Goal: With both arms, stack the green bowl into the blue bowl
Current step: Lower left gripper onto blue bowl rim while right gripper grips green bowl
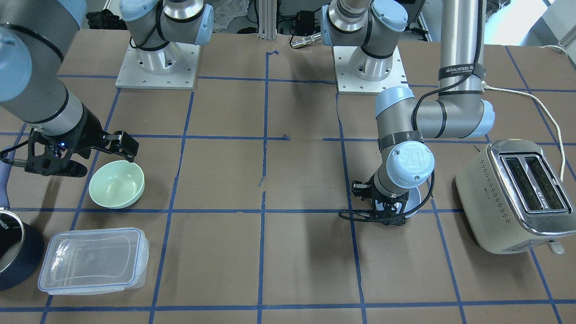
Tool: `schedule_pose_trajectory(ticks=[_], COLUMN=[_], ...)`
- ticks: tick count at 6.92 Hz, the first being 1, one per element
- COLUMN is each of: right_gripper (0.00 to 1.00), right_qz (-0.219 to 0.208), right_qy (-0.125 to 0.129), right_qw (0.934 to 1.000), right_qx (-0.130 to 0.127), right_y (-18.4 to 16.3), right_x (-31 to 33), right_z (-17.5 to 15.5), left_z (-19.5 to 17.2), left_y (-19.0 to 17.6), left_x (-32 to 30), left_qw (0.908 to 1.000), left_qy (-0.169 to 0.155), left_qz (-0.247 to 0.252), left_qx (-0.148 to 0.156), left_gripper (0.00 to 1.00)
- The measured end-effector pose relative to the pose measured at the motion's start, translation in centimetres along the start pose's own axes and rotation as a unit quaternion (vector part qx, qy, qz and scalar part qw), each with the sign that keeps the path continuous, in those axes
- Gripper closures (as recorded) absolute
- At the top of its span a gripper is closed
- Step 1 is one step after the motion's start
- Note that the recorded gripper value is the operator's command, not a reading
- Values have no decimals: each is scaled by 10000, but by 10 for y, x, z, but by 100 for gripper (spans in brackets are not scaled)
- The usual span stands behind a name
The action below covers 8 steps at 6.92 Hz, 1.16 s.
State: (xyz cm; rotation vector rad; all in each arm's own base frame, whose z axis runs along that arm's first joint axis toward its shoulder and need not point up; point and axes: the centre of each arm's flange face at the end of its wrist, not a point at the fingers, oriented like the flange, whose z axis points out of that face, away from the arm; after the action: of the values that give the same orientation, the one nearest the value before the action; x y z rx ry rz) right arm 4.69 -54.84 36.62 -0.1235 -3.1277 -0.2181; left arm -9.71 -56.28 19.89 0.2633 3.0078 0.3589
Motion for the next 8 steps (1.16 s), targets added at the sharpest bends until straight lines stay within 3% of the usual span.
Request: schedule_pose_trajectory(ticks=[4,6,8], right_gripper=[0,0,0], right_qz=[-4,-203,-356], right_qy=[-8,-12,-19], right_qw=[9998,9996,9993], right_qx=[188,196,150], right_y=[-14,-22,-26], right_x=[9,8,5], right_z=[96,115,130], left_z=[-18,-57,-85], left_y=[-5,-16,-20], left_x=[18,87,168], left_qw=[9990,9965,9912], left_qy=[-2,35,408], left_qz=[-415,-738,-1160], left_qx=[153,392,492], left_gripper=[100,100,100])
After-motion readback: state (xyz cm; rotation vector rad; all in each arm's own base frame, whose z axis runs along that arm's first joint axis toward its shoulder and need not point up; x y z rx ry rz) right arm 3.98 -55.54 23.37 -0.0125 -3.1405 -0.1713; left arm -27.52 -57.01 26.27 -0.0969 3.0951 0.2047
